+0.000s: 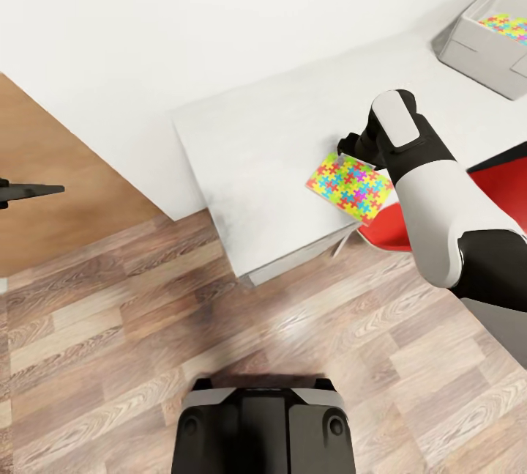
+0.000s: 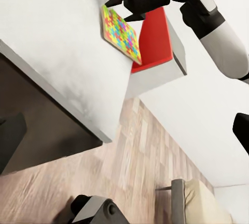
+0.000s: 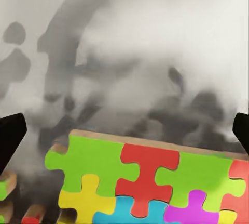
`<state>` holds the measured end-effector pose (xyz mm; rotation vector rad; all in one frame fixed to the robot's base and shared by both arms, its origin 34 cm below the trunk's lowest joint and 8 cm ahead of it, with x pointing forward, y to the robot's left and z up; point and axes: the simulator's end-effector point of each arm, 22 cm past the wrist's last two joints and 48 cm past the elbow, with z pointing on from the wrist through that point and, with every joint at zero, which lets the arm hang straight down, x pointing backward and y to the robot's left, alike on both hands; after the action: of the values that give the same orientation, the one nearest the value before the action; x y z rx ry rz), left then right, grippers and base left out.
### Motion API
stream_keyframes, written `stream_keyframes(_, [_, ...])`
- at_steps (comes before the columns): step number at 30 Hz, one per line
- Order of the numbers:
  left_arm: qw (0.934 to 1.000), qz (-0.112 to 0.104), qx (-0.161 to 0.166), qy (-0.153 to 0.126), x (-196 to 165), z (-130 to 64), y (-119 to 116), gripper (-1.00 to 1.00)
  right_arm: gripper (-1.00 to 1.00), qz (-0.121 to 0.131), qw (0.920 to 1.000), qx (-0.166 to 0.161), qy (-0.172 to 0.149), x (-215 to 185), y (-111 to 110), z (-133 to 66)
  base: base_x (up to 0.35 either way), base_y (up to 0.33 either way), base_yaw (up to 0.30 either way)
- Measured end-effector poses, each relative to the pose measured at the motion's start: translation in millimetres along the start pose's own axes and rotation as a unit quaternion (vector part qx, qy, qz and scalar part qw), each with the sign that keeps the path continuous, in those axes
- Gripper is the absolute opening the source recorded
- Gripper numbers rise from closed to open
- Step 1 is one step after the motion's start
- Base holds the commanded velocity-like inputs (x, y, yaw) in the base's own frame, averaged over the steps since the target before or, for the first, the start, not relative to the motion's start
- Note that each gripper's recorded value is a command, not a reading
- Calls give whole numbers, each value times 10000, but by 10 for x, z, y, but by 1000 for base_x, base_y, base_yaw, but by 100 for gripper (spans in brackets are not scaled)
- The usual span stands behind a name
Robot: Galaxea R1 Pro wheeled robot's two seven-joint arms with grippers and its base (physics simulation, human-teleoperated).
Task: Put all the toys in the child's room - the three board games (two on the bed and one on the table), the two jigsaw puzzles on the table, and the tennis ball on the table - inside the toy box on the table in the child's room.
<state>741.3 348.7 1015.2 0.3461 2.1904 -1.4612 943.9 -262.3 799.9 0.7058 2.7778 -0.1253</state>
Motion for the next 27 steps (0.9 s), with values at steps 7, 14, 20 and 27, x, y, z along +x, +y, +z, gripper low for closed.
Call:
stream_keyframes(7, [10000, -1, -1, 1, 0, 0, 1, 100, 100, 5, 10000, 0, 0, -3, -4, 2, -183, 108, 0])
stream_keyframes(14, [10000, 0, 0, 1, 1, 0, 0, 100, 100, 5, 10000, 4, 8, 2, -7, 5, -195, 111, 0])
stream_keyframes(20, [10000, 2, 0, 0, 1, -1, -4, 100, 100, -12, 10000, 74, 3, 5, -46, 19, -136, 81, 0])
stream_keyframes(27, [10000, 4, 0, 0, 0, -2, -6, 100, 100, -42, 9999, 99, -3, 1, -60, 17, -95, 121, 0])
